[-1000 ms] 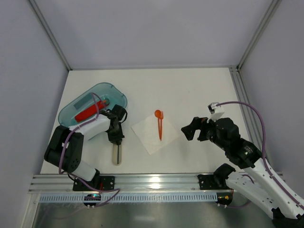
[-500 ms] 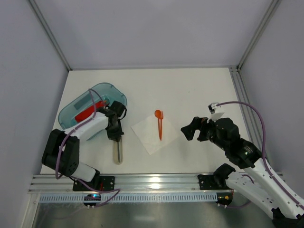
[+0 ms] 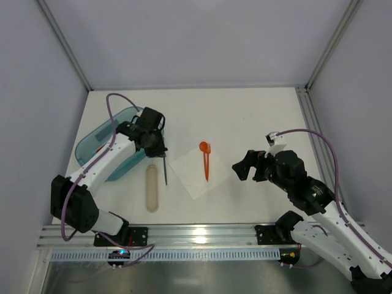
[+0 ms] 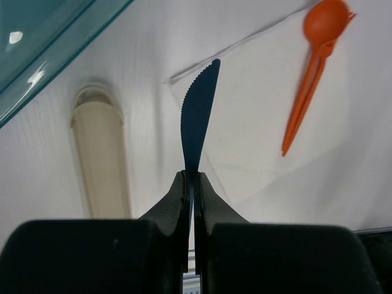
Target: Place the utensils on the paper napkin and roll it up
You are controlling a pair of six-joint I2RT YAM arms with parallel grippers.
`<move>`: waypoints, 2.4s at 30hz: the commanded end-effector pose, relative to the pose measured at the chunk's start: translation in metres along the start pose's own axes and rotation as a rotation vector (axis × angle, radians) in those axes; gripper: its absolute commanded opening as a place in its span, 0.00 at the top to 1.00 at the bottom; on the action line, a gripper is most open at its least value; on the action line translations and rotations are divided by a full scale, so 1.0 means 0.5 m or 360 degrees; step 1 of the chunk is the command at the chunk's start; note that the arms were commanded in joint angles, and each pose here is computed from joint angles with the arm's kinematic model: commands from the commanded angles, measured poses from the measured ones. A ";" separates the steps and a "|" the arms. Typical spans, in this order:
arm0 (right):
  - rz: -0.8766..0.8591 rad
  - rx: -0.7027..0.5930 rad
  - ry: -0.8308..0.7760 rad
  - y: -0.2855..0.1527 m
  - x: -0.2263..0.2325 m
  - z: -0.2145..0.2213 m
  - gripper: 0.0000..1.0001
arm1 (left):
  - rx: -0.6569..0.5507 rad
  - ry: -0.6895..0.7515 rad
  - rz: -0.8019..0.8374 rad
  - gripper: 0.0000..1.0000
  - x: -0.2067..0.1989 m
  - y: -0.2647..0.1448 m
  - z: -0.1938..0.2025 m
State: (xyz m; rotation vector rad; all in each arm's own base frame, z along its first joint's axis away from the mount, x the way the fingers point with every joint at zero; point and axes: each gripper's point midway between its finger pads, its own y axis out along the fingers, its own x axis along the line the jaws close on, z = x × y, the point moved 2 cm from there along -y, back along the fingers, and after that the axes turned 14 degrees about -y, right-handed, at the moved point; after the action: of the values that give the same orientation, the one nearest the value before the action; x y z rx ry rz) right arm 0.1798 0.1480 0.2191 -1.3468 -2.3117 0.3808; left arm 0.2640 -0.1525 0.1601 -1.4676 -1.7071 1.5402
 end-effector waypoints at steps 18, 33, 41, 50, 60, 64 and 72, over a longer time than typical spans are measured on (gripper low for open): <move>0.0066 0.0033 -0.0017 0.046 -0.002 -0.027 0.00 | 0.0295 0.0163 0.0347 1.00 -0.324 0.217 0.037; 0.0094 0.0061 -0.0027 0.055 -0.009 -0.018 0.00 | 0.0341 0.0160 0.0245 1.00 -0.287 0.284 0.065; 0.0110 0.0074 -0.0020 0.059 -0.012 -0.016 0.00 | 0.0354 0.0164 0.0213 0.94 -0.270 0.300 0.077; 0.0107 0.0102 0.0006 0.064 -0.009 -0.009 0.00 | 0.0350 0.0177 0.0247 0.73 -0.283 0.291 0.084; -0.0227 0.0127 -0.0242 0.121 0.042 0.010 0.06 | 0.0235 0.0238 0.0440 0.70 -0.331 0.168 0.033; -0.0122 0.0177 -0.0462 0.170 0.023 0.032 0.11 | 0.0166 0.0193 0.0443 0.69 -0.284 0.123 -0.009; -0.0140 0.0231 -0.0941 0.246 0.104 0.068 0.12 | 0.0142 -0.0022 0.0508 0.68 -0.116 0.064 -0.040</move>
State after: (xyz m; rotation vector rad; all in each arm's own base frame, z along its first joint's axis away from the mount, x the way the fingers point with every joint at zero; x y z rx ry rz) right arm 0.2207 0.2253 0.1289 -1.1251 -2.5541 0.9909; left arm 0.3252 -0.2128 0.1580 -1.7200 -1.4925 1.7399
